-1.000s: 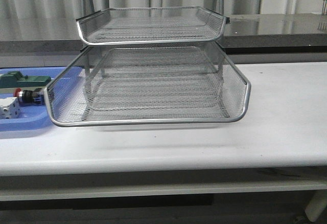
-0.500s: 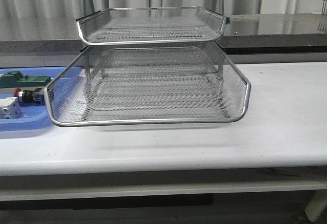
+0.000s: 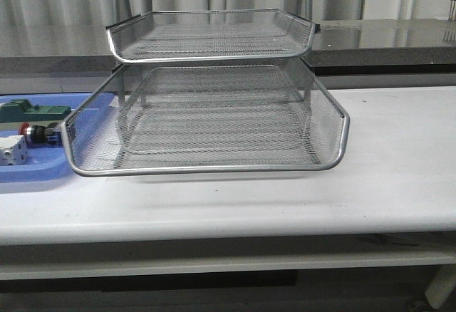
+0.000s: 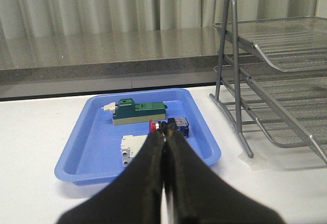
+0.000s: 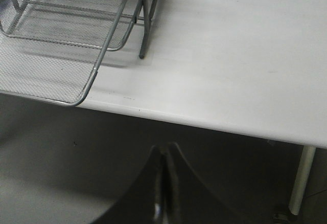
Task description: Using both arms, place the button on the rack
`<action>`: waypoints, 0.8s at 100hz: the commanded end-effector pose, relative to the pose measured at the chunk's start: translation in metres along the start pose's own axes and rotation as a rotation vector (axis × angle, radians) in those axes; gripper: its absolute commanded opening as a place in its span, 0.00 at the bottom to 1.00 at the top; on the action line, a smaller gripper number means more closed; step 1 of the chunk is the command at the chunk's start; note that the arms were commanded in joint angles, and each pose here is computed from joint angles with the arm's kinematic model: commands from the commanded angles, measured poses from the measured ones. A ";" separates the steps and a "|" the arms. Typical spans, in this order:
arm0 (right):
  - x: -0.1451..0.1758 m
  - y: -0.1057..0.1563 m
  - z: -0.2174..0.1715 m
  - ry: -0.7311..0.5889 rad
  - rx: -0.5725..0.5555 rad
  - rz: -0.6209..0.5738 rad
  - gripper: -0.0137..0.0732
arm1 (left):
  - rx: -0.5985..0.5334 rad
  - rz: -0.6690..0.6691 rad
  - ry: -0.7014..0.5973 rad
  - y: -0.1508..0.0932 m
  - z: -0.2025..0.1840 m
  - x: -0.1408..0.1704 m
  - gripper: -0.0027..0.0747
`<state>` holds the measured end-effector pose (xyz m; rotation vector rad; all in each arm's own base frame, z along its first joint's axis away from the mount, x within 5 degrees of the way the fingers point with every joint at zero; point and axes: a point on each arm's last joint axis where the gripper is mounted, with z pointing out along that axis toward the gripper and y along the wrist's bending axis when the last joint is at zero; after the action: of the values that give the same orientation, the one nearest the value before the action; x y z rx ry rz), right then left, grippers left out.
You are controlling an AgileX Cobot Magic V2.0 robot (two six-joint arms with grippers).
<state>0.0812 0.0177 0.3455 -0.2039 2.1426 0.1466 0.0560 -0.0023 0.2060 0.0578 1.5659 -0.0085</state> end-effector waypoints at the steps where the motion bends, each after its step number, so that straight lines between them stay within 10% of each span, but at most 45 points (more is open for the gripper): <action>1: -0.013 0.000 -0.006 -0.086 0.007 -0.005 0.08 | -0.001 -0.015 -0.068 0.000 0.000 0.008 0.01; 80: -0.013 0.000 -0.006 -0.086 0.007 -0.005 0.08 | 0.020 -0.225 -0.133 0.001 -0.001 -0.057 0.01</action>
<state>0.0812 0.0177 0.3455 -0.2021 2.1428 0.1476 0.0530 -0.0033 0.2329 -0.0687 1.4814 -0.1637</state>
